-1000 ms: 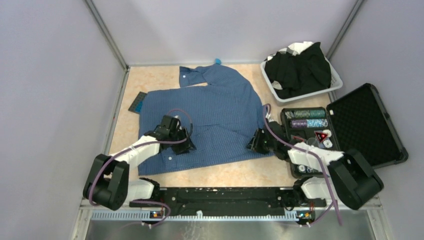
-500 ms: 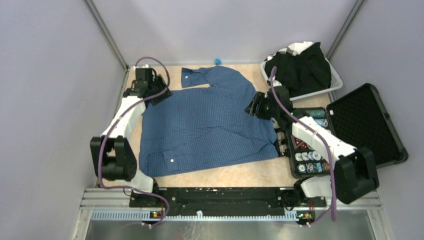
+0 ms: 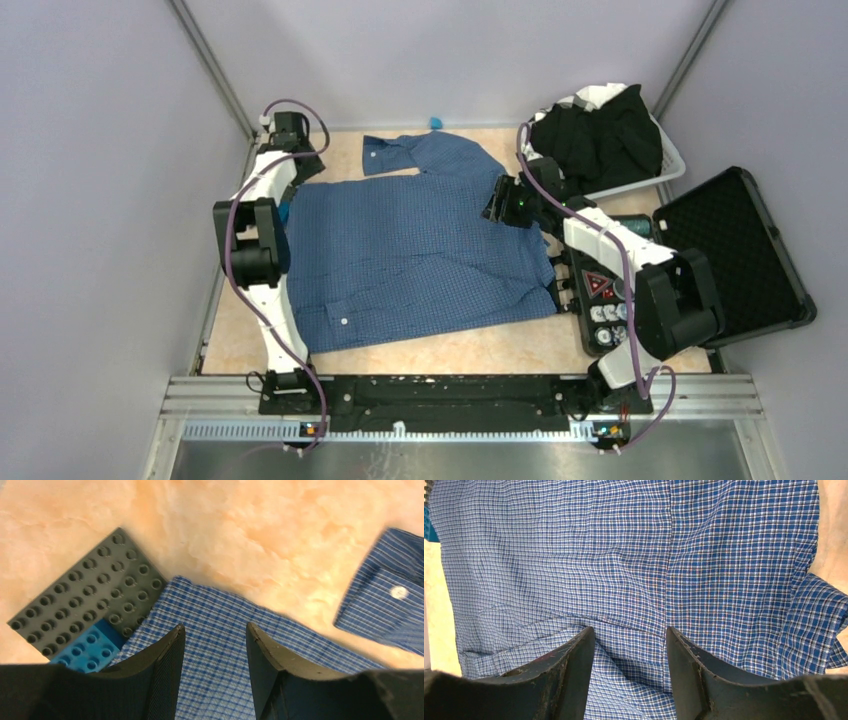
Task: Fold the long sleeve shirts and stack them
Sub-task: Fold the shirt at the center of the board.
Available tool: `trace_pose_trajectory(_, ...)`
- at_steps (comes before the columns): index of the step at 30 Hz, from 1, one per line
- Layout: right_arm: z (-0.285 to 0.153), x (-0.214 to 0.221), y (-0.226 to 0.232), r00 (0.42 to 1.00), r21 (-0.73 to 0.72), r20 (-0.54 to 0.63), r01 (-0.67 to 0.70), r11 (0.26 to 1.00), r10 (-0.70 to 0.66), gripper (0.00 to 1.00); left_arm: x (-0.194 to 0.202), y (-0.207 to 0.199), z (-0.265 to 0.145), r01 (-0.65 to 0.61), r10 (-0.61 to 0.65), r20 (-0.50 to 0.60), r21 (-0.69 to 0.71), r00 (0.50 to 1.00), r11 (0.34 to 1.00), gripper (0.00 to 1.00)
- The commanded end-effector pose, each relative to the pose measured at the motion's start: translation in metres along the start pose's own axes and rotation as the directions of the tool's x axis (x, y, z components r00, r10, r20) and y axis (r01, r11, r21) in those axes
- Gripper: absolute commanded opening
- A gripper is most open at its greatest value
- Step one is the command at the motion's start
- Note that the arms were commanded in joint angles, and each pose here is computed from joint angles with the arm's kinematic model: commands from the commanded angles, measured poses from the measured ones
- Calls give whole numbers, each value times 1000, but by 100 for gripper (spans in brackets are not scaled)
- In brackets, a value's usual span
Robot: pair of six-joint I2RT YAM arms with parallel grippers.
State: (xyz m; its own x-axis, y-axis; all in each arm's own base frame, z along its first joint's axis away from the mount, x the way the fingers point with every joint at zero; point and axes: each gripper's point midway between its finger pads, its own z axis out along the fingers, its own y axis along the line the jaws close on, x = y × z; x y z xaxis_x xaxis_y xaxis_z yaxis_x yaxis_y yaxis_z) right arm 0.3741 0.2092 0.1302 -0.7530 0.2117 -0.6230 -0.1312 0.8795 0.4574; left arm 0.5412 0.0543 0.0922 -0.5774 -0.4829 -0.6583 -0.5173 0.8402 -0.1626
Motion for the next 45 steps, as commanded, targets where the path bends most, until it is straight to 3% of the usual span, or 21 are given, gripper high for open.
trace_pose_trajectory(1,-3,-22,14,998,-54,58,30,998,-27,54,-31,17,13,10,5,127,-113,992,994,54)
trace_pose_trajectory(8,-5,-15,9,998,-43,50,40,998,-37,54,-24,14,54,-12,21,78,-123,997,992,54)
trace_pose_trajectory(15,2,-9,4,999,-37,34,36,999,-35,54,1,19,69,-5,6,14,-126,1000,992,49)
trace_pose_trajectory(17,5,-7,1,999,-27,29,34,999,-33,54,3,18,67,-3,5,13,-118,1000,993,44)
trace_pose_trajectory(24,20,-25,-1,998,-5,46,38,999,-37,53,-9,5,53,-12,13,29,-46,1000,999,11)
trace_pose_trajectory(28,24,-39,-2,997,-3,65,31,1000,-30,53,-18,-2,38,-10,10,45,-6,999,1000,0)
trace_pose_trajectory(33,31,-57,2,995,4,93,40,999,-41,53,-30,-5,23,-29,27,86,18,996,999,2)
trace_pose_trajectory(38,39,-65,5,995,-3,95,38,999,-38,53,-26,9,21,-26,30,77,-49,997,998,42)
trace_pose_trajectory(39,40,-65,6,995,-8,94,36,999,-35,53,-25,10,22,-28,31,76,-50,997,998,46)
trace_pose_trajectory(45,44,-60,5,996,-13,83,26,1000,-25,53,-6,12,37,-40,41,22,-56,999,998,46)
